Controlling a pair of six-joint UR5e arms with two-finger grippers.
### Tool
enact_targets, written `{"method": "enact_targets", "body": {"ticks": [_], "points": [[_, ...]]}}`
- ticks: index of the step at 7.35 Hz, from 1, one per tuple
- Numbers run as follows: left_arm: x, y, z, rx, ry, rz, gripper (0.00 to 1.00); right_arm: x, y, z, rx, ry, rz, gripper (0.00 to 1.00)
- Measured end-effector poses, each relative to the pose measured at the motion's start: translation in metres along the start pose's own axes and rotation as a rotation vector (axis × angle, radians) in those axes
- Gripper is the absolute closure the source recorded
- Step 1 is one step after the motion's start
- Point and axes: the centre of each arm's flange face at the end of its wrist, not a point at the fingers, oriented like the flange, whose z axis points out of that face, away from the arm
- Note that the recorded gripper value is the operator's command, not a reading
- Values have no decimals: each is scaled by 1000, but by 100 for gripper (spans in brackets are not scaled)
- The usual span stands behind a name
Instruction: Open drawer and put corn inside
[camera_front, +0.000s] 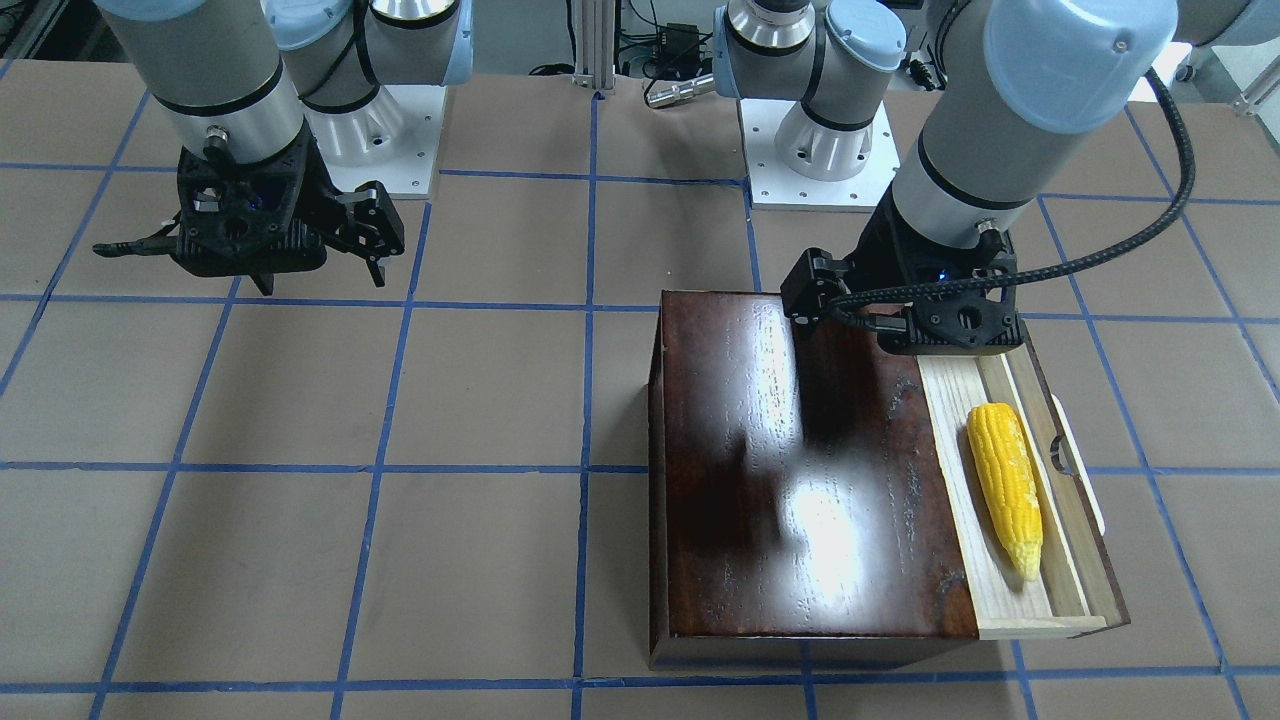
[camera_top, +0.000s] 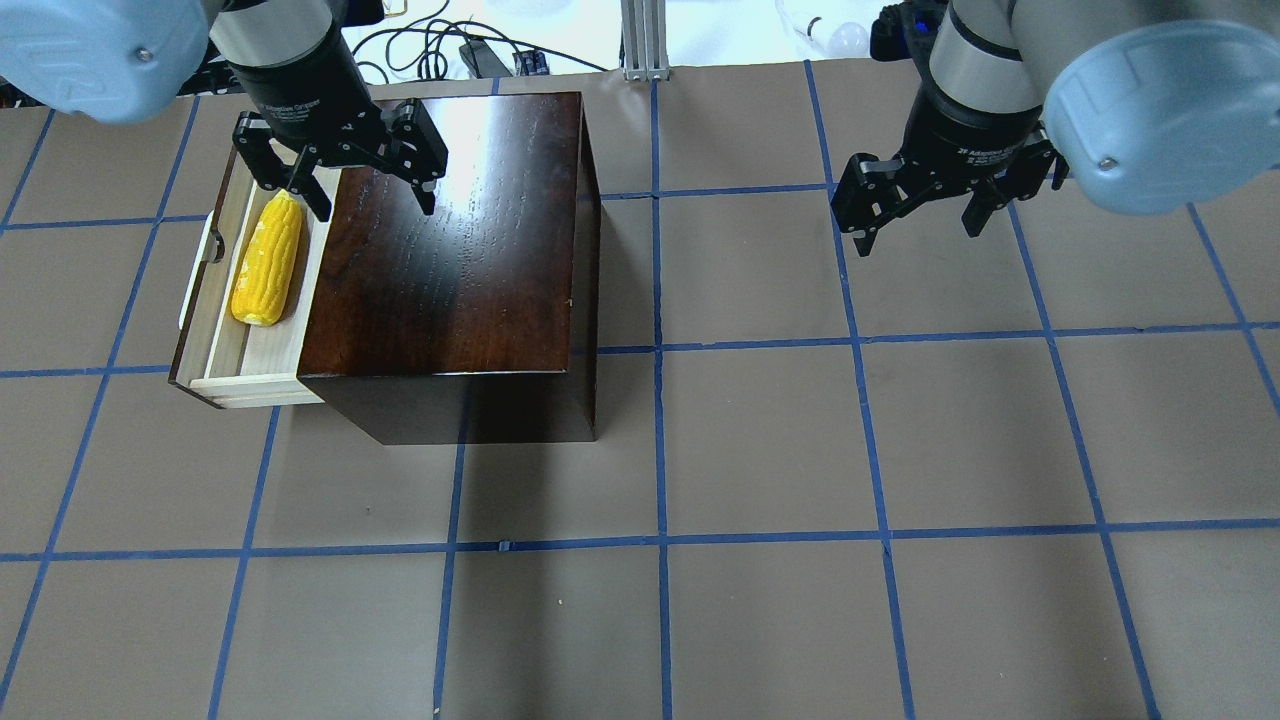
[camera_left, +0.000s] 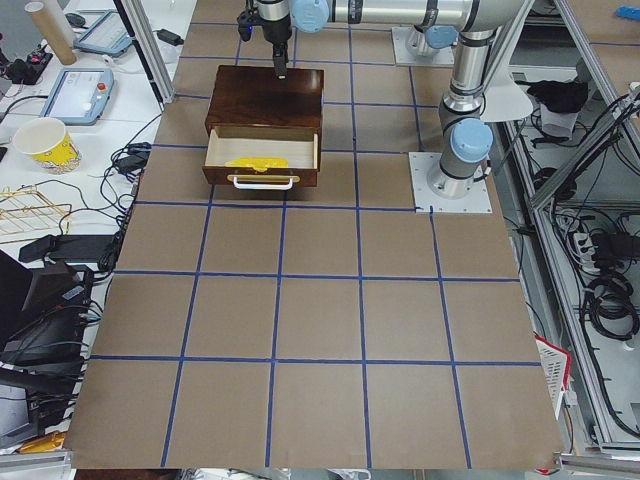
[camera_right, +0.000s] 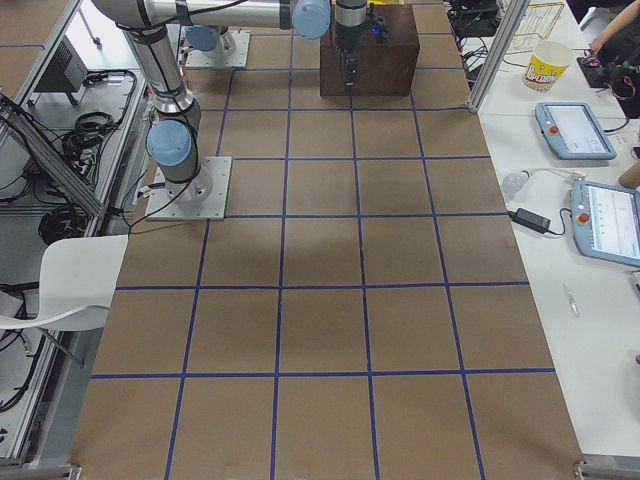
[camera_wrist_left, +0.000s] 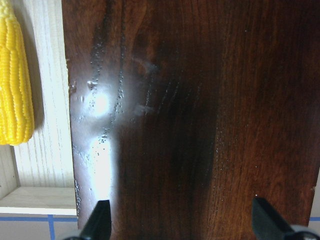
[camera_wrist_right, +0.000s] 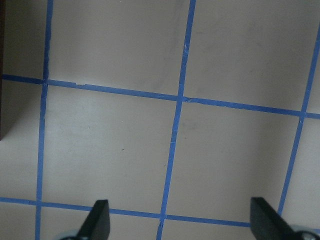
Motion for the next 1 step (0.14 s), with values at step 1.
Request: {"method": "enact_targets", "body": {"ticks": [1], "points": [[1,0,0,1,2,-1,0,0,0,0,0,0,0,0]]}}
